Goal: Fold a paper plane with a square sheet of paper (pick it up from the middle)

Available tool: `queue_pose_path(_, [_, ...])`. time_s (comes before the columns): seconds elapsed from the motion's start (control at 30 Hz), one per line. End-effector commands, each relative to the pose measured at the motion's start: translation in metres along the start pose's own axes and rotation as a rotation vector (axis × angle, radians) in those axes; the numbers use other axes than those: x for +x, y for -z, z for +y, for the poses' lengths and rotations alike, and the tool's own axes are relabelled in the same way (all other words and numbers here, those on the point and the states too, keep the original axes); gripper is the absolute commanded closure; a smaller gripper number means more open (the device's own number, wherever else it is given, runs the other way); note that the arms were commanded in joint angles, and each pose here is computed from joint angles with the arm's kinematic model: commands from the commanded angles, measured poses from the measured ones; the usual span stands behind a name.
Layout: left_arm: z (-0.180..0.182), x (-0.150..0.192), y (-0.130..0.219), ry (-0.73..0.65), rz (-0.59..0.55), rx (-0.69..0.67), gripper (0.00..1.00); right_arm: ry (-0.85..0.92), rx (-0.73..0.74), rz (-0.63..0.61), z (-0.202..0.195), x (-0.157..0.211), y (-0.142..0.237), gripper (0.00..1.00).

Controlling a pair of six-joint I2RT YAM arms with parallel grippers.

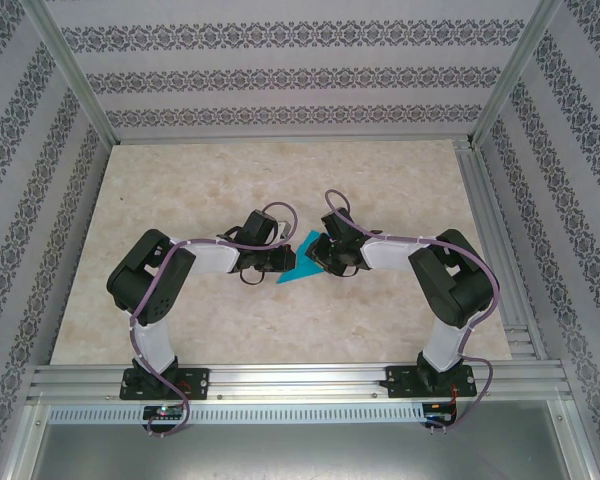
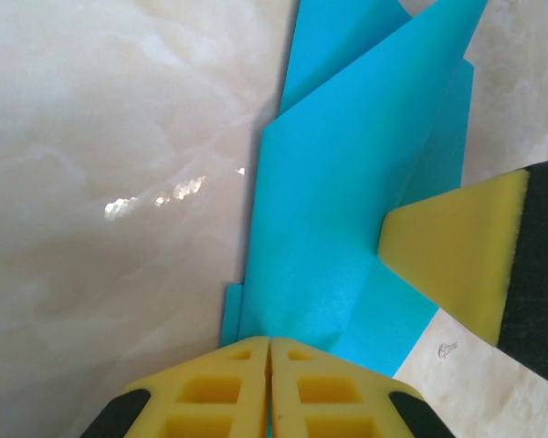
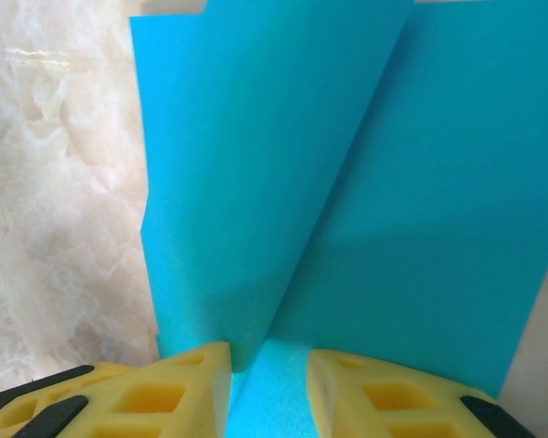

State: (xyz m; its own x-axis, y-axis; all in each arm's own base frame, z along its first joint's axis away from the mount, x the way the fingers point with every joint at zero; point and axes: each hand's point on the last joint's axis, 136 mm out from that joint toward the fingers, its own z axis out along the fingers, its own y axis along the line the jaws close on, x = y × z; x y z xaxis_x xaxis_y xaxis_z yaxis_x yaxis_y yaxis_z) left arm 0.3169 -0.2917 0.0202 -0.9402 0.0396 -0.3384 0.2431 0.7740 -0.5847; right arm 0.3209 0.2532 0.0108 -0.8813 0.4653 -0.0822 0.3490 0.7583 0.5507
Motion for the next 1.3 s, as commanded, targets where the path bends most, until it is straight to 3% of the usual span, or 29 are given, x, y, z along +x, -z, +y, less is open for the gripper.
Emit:
queue_pose_path(0.0, [0.007, 0.014, -0.008, 0.004, 0.058, -0.034, 0.90, -0.050, 0.375, 0.023, -0.110, 0.021, -0.016, 0.70])
queue_pose_path(0.57, [0.009, 0.020, -0.014, -0.009, 0.102, -0.034, 0.90, -0.059, 0.381, 0.026, -0.113, 0.022, -0.017, 0.76])
queue_pose_path(0.83, [0.018, 0.027, -0.016, -0.012, 0.134, -0.075, 0.90, -0.052, 0.344, 0.020, -0.102, 0.019, -0.015, 0.72])
queue_pose_path(1.07, [0.029, 0.038, -0.016, -0.009, 0.173, -0.115, 0.92, 0.045, 0.119, -0.081, -0.036, -0.010, 0.022, 0.63])
queue_pose_path(1.27, [0.034, 0.044, -0.018, -0.010, 0.190, -0.127, 0.93, 0.204, -0.099, -0.109, 0.026, -0.017, 0.054, 0.64])
